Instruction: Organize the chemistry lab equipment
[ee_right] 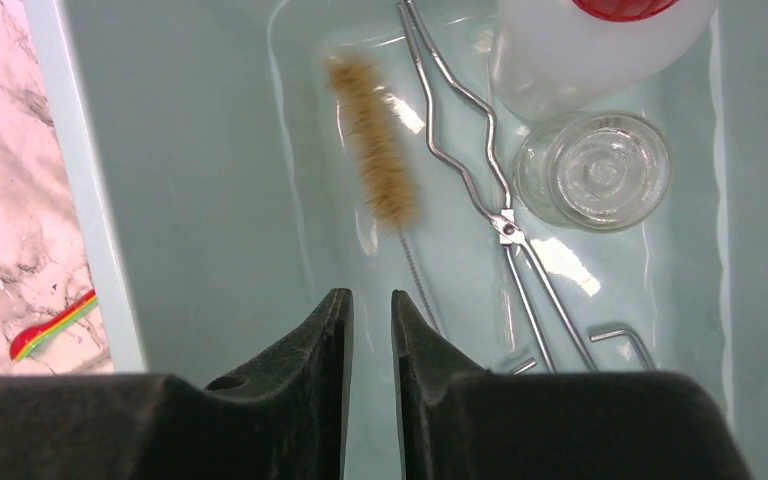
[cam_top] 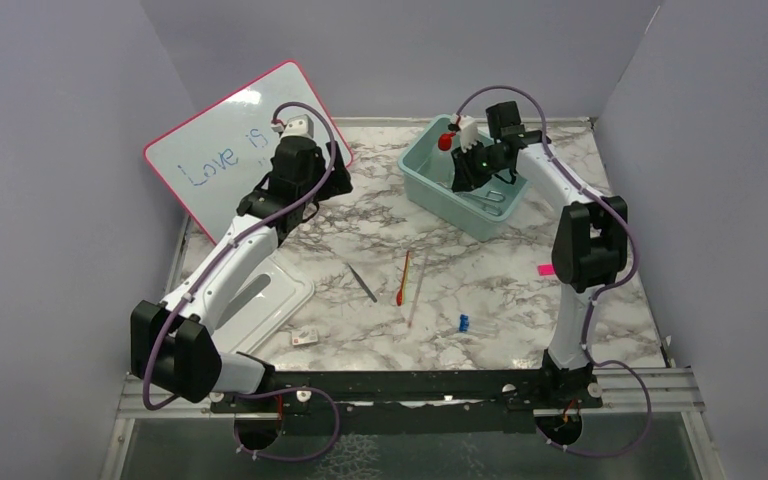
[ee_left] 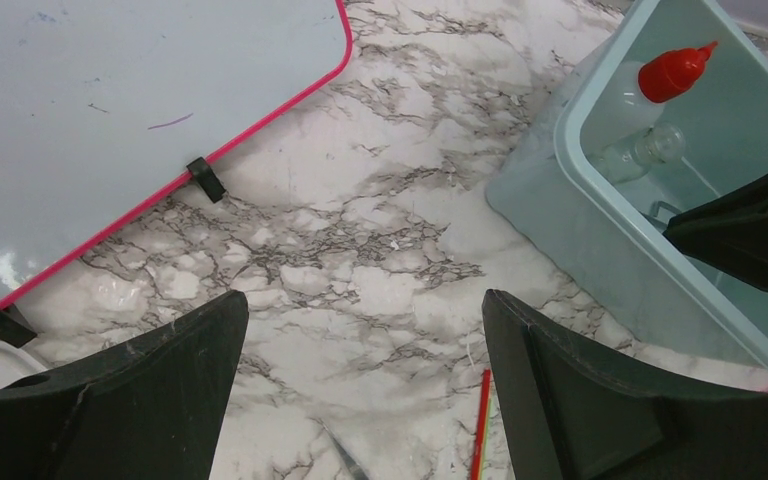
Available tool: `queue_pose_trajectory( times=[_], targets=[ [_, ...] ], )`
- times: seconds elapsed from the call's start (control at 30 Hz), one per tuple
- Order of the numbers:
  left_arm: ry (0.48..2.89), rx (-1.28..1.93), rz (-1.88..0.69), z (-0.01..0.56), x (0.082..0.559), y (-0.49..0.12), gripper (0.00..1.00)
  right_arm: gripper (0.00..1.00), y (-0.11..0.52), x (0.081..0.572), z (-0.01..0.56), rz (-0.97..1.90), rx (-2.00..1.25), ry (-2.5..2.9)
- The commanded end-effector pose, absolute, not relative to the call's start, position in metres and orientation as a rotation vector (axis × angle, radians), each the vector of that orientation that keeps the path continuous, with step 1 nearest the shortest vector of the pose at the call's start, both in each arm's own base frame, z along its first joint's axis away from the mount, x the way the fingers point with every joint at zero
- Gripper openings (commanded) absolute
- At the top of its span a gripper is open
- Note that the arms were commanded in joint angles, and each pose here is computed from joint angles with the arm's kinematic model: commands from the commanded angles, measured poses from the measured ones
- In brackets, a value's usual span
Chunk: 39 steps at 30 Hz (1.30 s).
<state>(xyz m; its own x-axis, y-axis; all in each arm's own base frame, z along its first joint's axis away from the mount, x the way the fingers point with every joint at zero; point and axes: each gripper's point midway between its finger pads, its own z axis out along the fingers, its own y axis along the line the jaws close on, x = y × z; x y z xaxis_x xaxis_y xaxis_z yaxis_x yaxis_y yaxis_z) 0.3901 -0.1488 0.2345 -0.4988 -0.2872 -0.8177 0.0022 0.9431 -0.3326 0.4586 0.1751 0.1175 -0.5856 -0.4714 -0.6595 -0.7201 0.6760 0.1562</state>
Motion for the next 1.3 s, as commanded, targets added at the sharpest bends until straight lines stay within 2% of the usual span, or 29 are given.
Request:
queue_pose_trajectory(
  times=[0.0,0.3,0.47,0.6,0.73,0.87,1.0,1.13,1.27],
  targets=[
    [2.082,-0.208,-0.401,0.230,0.390,-0.152,0.90,0.27,0.180,0.459,0.128,0.565,-0.903,2.285],
    [2.116,-0.237,-0.420,0.216,0.379,-0.147,0.89,0.37,0.186,0.460,0.217,0.513,-0.654,2.146],
    [2.176,-0.300,-0.419,0.189,0.361,-0.141,0.87,0.41,0.215,0.432,0.251,0.461,-0.587,2.067],
    [2.161,-0.364,-0.368,0.186,0.350,-0.125,0.86,0.42,0.261,0.392,0.251,0.493,-0.552,2.073],
    [2.081,-0.455,-0.254,0.202,0.340,-0.095,0.85,0.44,0.307,0.345,0.223,0.544,-0.554,2.114],
    [1.967,-0.497,-0.183,0.230,0.329,-0.070,0.86,0.51,0.345,0.299,0.173,0.518,-0.635,2.226],
    [1.911,-0.491,-0.140,0.248,0.322,-0.058,0.86,0.54,0.378,0.260,0.126,0.526,-0.733,2.325],
    [1.891,-0.484,-0.121,0.255,0.319,-0.053,0.87,0.54,0.398,0.242,0.084,0.475,-0.793,2.404],
    [1.879,-0.483,-0.107,0.257,0.317,-0.050,0.87,0.54,0.404,0.246,0.062,0.382,-0.762,2.461]
  ],
)
